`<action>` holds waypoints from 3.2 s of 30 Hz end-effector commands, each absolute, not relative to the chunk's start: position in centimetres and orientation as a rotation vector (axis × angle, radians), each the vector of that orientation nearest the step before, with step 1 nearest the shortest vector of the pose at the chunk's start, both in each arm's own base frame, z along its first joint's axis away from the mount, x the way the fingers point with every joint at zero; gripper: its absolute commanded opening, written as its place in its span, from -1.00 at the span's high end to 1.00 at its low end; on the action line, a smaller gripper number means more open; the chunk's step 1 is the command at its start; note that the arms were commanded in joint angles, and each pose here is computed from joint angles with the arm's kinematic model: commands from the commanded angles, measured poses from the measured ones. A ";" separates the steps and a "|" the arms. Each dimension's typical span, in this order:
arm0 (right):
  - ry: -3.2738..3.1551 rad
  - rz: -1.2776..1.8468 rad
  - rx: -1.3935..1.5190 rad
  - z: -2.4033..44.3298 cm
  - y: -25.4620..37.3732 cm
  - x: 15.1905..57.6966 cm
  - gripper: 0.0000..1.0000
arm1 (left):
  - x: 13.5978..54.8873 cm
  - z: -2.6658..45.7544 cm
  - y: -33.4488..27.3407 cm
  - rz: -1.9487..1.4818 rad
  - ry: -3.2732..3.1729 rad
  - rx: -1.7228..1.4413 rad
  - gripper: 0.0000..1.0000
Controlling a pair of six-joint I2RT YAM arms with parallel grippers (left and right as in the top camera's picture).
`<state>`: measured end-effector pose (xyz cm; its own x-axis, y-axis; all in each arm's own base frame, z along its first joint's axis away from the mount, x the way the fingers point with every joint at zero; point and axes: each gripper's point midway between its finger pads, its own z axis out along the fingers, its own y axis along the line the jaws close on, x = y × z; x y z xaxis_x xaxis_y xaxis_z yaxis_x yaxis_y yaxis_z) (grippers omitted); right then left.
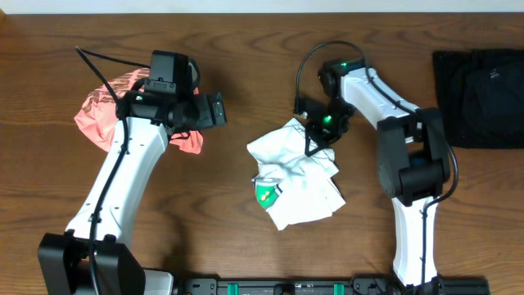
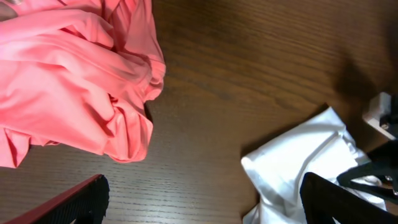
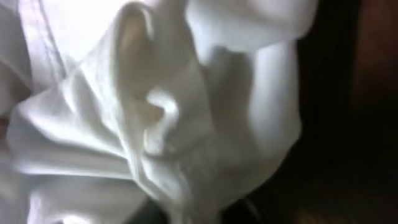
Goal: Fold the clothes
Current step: 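Move the right gripper to the bundle's center and grasp it, then lift the white bundle and carry it right onto the black garment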
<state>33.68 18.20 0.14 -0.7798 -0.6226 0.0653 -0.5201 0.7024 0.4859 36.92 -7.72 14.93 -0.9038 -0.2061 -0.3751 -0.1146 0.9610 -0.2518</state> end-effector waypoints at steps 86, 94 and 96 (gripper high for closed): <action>-2.800 -0.695 -2.630 33.0 -30.0 45.3 0.97 | 37.0 14.3 -6.8 -0.279 2.713 -0.234 -0.96; -2.415 -0.556 -2.855 28.4 -29.2 46.2 0.97 | 37.0 14.3 -6.8 -0.279 2.713 -0.234 -0.96; -2.427 -0.546 -2.839 27.2 -29.0 47.2 0.97 | 37.0 14.3 -6.8 -0.279 2.712 -0.234 -0.96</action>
